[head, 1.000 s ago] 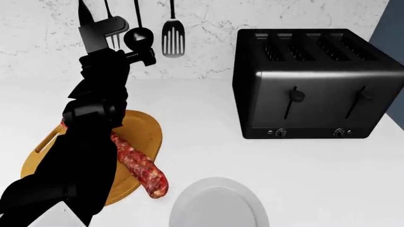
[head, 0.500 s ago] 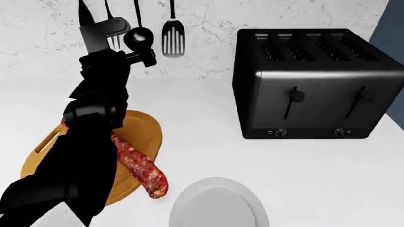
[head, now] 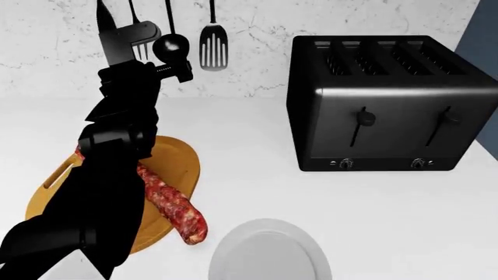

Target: Pick the salami from the plate and place it on the cutting board. Then pick the condiment bottle from the cabinet and place it next to the cutting board.

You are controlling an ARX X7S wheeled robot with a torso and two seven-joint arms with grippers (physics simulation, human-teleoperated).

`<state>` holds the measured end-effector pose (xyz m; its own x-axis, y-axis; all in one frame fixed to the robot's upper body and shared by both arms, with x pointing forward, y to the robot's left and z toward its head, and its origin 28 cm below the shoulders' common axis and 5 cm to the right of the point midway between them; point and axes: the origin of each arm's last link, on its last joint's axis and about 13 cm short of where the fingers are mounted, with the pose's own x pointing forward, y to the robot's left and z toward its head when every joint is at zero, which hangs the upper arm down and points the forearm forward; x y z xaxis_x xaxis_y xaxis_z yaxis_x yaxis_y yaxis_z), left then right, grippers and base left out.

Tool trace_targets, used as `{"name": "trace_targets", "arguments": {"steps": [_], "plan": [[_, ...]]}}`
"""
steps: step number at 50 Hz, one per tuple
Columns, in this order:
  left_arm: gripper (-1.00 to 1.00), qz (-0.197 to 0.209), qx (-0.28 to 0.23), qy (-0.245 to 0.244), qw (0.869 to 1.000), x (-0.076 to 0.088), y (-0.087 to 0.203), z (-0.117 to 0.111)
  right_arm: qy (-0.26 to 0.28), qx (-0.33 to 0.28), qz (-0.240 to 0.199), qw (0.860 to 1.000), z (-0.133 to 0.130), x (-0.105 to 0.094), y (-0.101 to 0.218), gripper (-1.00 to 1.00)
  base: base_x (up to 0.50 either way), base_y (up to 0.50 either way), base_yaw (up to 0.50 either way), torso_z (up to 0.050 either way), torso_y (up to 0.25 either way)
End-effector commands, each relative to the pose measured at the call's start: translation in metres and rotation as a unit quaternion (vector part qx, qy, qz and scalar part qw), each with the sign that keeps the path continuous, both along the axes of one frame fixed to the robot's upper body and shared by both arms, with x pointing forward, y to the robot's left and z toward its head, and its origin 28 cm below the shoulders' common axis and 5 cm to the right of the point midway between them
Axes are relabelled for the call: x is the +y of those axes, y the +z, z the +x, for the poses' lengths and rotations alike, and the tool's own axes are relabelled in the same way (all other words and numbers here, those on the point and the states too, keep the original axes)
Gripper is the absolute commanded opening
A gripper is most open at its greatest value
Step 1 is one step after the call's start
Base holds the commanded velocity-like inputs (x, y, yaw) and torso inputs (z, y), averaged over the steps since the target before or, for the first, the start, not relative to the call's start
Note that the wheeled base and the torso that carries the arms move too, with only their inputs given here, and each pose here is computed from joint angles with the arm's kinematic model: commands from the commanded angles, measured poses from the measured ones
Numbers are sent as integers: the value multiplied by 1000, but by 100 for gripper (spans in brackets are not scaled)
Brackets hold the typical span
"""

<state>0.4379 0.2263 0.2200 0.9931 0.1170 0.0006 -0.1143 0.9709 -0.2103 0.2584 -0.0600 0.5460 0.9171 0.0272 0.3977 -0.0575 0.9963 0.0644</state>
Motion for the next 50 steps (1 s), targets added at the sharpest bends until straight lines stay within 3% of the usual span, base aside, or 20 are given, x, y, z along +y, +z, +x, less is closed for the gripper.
{"name": "trace_targets", "arguments": {"steps": [1, 17, 18, 36, 43, 50], "plan": [[100, 0, 0, -2, 1000, 0, 0, 0, 18, 39, 16, 999, 19, -4, -13, 100, 0, 0, 0, 0, 0], [100, -3, -2, -3, 1000, 0, 0, 0, 41, 154, 6, 987, 53, -3, -50, 100, 0, 0, 0, 0, 0], [100, -3, -2, -3, 1000, 0, 0, 0, 40, 162, 10, 986, 54, -3, -52, -100, 0, 0, 0, 0, 0], [100, -4, -1, -1, 1000, 1, 0, 0, 32, 162, 5, 986, 50, -4, -52, -100, 1, 0, 0, -2, 0], [100, -4, -2, -1, 1000, 1, 0, 0, 40, 60, -24, 997, 19, 1, -25, -100, 0, -1, -2, -3, 0], [100, -4, -2, -1, 1000, 1, 0, 0, 48, -32, -45, 997, -13, 7, -4, -100, 0, 0, 0, -2, 0]]}}
